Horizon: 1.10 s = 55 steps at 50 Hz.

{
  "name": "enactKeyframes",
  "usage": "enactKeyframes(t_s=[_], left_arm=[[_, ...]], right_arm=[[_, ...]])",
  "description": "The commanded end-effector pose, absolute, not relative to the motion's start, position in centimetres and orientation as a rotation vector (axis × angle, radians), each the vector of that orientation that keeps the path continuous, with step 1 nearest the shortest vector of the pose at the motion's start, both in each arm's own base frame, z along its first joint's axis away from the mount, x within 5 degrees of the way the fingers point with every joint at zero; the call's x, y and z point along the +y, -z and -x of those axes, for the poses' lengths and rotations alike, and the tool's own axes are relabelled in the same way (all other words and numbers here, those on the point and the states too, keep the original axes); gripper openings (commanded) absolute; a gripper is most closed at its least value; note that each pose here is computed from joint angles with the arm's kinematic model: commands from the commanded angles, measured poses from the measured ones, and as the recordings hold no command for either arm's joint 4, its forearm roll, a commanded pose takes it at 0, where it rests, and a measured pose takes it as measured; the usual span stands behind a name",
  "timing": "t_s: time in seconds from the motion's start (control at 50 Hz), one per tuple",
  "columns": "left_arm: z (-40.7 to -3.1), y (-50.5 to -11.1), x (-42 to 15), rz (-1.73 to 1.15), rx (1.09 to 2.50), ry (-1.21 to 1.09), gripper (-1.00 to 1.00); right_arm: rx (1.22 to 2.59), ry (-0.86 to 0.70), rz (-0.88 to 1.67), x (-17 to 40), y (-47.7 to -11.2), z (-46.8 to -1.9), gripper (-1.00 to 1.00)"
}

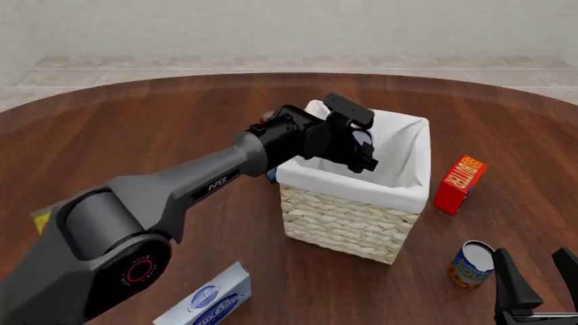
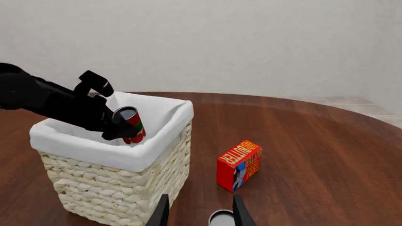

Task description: Pick up the tomato sauce, and put it in the basket.

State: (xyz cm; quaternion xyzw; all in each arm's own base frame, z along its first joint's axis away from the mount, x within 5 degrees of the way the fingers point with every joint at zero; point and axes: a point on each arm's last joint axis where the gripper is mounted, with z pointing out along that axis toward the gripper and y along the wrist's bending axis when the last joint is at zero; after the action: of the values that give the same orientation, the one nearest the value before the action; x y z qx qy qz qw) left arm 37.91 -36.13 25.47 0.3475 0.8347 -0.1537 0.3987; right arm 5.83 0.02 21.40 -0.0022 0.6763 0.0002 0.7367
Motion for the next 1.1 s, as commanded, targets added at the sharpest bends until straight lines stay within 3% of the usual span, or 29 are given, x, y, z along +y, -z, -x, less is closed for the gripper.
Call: enactKeyframes(t_s=[0.02,0.68,0.7,1.1], left_arm=[[-38.5,-21.6,-37.2,-0.932,2.160,0.359,-1.00],[-39.4,-20.7,-37.1,-0.921,2.147,0.354,-1.00],[-39.7,-20.6,-37.0,-0.920,2.156,0.349,1.00],[-39.6,-21.2,-36.6,-0.908,2.151,0.351,1.00]], right_arm=[[1.485,0.000,0.005,0.0,-21.4,-5.8,1.00],[1.485,0.000,0.005,0.0,-21.4,-5.8,1.00],[1.485,-0.001,0.004,0.0,-21.4,-5.8,1.00],[1.485,-0.001,0.005,0.0,-21.4,-5.8,1.00]])
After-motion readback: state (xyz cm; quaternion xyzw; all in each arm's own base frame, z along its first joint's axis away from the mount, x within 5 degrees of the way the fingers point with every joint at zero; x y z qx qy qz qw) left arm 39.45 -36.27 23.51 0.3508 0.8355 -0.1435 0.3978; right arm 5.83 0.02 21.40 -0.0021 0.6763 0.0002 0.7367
